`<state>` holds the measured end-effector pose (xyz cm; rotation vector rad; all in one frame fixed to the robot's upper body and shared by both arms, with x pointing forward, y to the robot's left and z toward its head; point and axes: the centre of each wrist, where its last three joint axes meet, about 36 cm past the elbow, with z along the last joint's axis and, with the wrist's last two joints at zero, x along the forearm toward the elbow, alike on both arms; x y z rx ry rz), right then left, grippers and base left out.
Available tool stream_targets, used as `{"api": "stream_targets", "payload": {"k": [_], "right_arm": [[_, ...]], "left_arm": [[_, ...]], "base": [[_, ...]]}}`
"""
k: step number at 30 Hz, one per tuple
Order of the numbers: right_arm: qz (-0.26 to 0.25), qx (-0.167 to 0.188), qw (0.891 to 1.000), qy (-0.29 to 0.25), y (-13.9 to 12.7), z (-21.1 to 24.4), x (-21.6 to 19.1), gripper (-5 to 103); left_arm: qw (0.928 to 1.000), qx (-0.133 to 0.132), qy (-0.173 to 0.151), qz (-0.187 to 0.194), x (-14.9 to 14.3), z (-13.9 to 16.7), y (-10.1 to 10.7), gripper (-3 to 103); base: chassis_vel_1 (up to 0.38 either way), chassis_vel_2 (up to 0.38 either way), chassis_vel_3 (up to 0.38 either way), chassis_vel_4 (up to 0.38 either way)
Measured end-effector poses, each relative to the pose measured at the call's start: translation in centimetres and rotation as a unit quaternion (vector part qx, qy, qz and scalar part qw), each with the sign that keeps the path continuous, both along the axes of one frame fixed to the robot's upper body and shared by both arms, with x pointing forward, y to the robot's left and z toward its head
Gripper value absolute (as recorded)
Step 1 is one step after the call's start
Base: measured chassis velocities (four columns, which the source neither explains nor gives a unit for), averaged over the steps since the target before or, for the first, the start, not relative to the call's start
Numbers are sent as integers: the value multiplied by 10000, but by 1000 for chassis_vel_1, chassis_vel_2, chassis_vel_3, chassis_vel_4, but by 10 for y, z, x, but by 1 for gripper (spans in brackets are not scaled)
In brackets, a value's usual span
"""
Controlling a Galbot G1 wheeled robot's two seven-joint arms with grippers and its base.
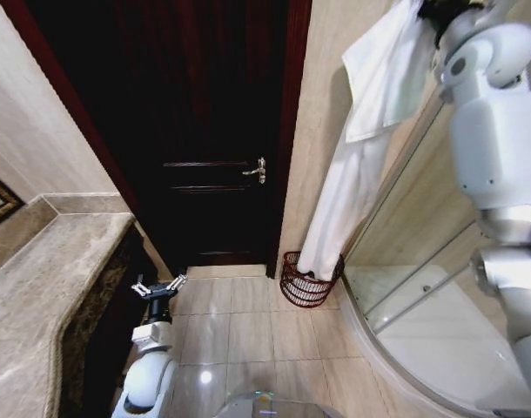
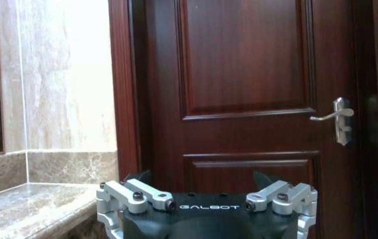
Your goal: Discard the used towel into the hamper.
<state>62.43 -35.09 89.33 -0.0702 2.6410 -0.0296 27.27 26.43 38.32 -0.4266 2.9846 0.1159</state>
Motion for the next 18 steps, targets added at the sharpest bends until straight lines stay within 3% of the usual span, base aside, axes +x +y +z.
{"api": "stream_targets", "payload": {"k": [6, 18], "right_arm": [[-20, -42, 9999, 142, -4, -22, -1, 6], [119, -81, 9992, 376, 11, -64, 11, 6]], "left_arm": [[10000, -9, 22, -48, 0, -2, -4, 100], [9999, 2, 29, -112, 1, -2, -4, 100]], "base": [[0, 0, 0, 0], [0, 0, 0, 0]]}}
